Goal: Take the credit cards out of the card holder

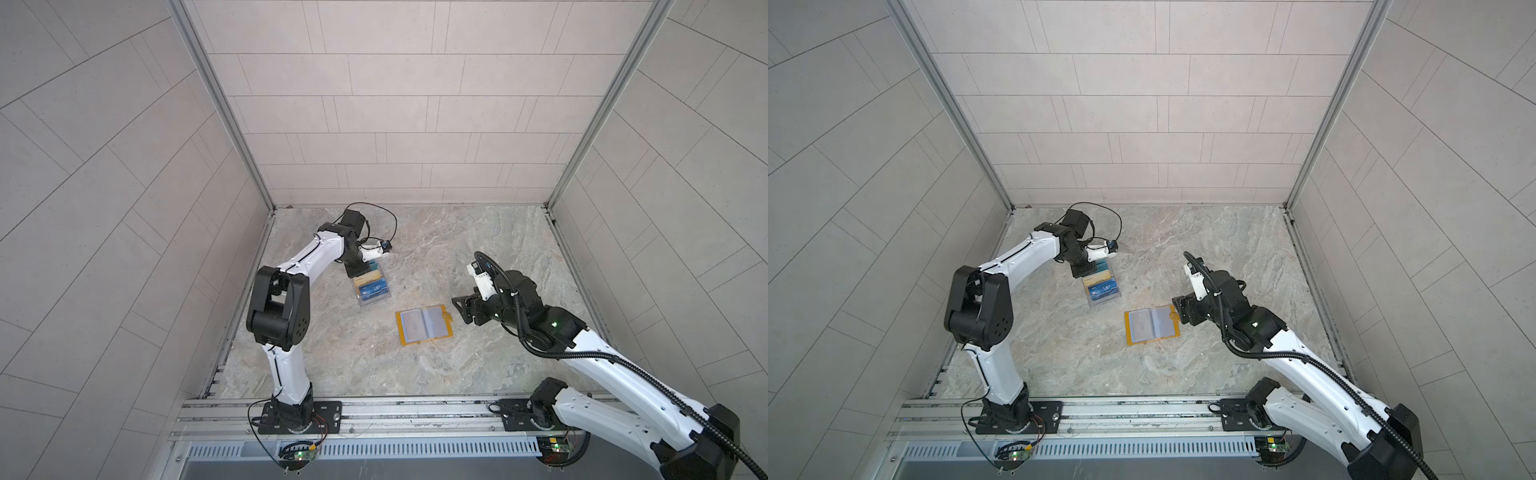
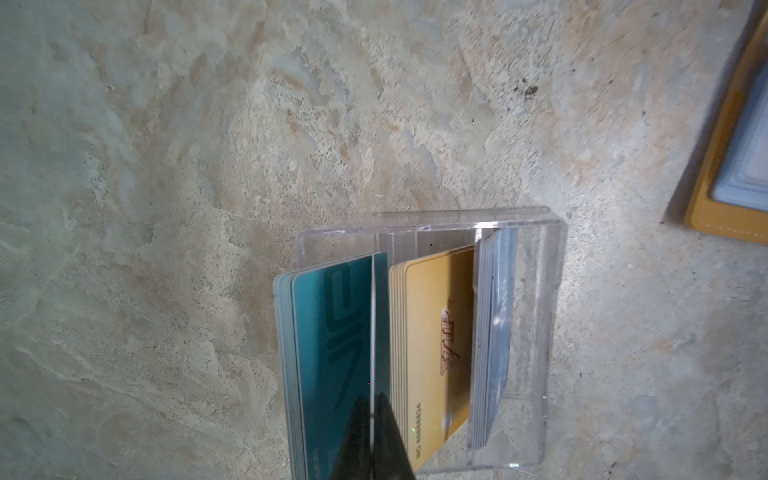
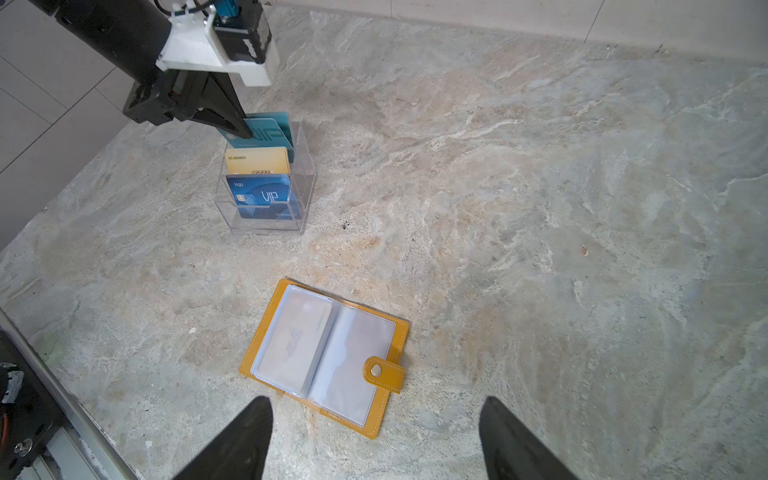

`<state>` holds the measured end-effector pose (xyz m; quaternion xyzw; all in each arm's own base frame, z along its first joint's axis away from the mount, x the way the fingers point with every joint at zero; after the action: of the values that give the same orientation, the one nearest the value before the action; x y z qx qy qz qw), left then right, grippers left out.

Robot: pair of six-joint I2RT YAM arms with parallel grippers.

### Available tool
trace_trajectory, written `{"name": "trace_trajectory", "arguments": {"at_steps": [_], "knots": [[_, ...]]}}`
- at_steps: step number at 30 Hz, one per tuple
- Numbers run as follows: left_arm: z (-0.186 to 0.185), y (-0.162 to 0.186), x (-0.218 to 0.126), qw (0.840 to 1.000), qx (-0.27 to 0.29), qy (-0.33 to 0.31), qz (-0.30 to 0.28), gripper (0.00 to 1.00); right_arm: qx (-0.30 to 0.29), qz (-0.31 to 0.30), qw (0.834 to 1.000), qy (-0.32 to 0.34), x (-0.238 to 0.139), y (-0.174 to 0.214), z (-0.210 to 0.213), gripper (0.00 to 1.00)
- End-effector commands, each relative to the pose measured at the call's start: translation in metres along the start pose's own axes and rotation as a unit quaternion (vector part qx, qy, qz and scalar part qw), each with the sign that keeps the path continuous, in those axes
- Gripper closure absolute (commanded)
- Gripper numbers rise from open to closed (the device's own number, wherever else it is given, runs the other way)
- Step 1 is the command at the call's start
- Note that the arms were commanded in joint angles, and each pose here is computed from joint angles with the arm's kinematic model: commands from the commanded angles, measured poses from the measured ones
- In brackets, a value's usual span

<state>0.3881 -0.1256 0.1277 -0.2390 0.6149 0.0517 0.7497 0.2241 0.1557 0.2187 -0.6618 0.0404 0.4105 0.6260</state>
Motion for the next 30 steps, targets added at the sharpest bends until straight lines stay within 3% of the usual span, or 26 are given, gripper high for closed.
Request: {"name": "trace_trajectory", "arguments": {"at_steps": [1,30], "knots": [[0.003,0.006,0.005,1.0,-0.011,0.003,0.006,0.97,0.006,-0.006,1.0,0.012,-0.003,0.002,-0.004,0.19],[0.019,-0.001,-0.004,0.998,-0.047,-0.032,0.002,0.78,0.01,-0.009,1.0,0.015,-0.003,0.005,-0.006,0.19]]}}
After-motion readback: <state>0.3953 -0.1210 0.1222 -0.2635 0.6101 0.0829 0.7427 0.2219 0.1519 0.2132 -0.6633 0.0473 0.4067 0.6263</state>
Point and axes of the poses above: each gripper's point midway between its finger pads, its own x axis out along the fingers, its own z axis along the line the jaws close on, y = z × x, the point moved 4 cm from there along -x, back along the fingers, and after that the axes turned 4 degrees about -x, right-handed, at the moved point
